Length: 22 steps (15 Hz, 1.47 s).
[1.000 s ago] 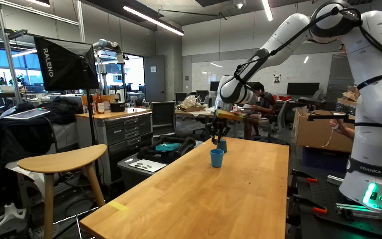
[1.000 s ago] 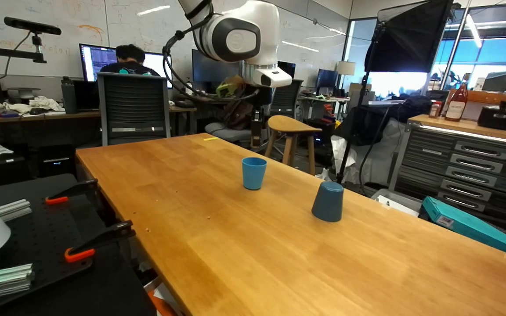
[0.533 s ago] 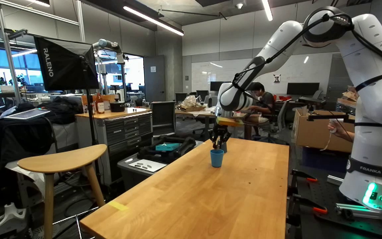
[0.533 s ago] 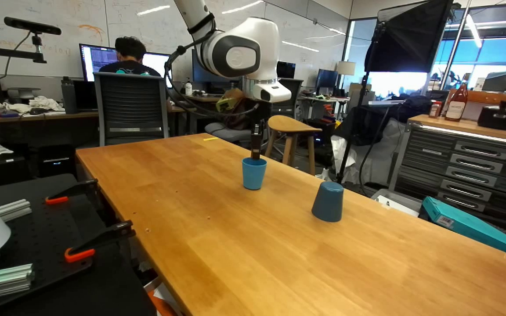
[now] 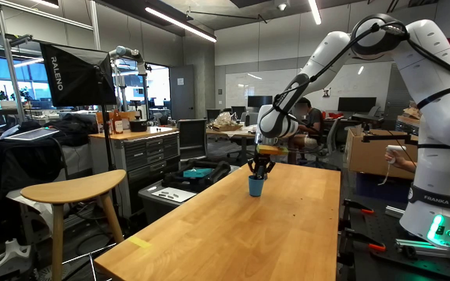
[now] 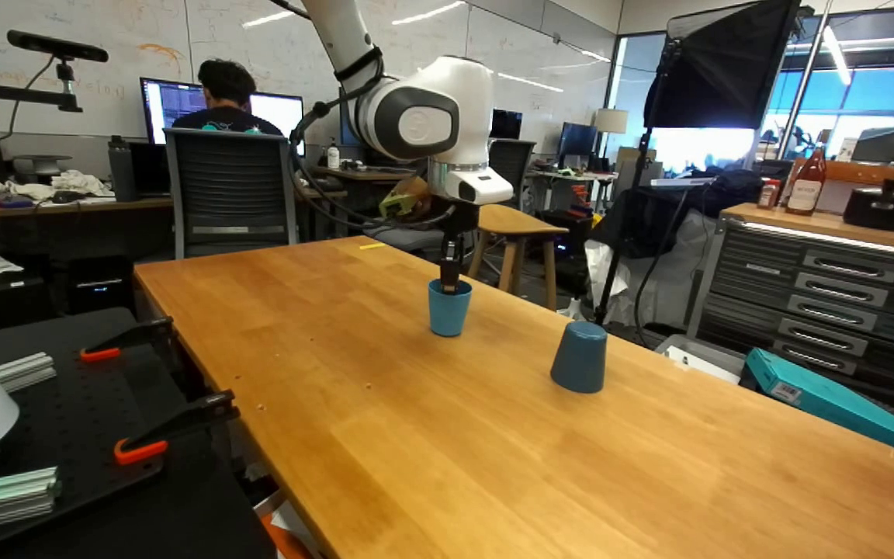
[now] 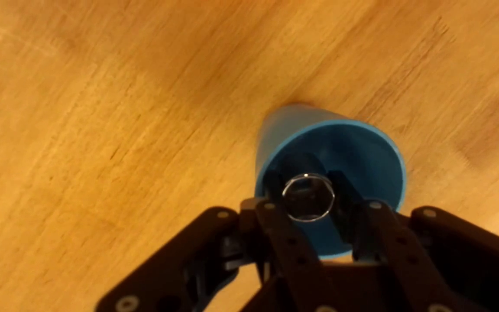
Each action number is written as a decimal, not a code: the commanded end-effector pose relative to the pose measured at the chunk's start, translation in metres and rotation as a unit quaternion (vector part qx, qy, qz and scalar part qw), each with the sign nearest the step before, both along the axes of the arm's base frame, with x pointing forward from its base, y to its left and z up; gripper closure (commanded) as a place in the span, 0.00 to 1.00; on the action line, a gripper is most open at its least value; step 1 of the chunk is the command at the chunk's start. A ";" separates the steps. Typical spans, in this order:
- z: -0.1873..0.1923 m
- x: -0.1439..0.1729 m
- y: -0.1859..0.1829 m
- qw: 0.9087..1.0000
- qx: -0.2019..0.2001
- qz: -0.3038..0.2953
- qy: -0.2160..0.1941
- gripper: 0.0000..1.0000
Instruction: Pick up the silver block from the table and put it in the light blue cup.
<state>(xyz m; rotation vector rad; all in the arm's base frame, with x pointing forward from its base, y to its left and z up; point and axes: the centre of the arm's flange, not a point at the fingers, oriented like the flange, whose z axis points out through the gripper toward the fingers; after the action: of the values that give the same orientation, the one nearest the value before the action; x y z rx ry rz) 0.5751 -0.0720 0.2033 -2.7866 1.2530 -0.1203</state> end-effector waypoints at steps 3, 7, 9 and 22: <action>-0.035 -0.005 -0.006 1.000 -0.011 -0.009 0.011 0.92; -0.038 -0.003 -0.005 1.000 -0.013 -0.010 0.008 0.92; -0.038 -0.002 -0.004 1.000 -0.013 -0.008 0.009 0.92; 0.031 0.009 0.006 1.000 0.003 0.009 -0.014 0.98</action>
<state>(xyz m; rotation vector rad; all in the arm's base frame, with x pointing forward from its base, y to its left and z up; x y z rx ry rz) 0.5814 -0.0697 0.2005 -2.7934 1.2426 -0.1488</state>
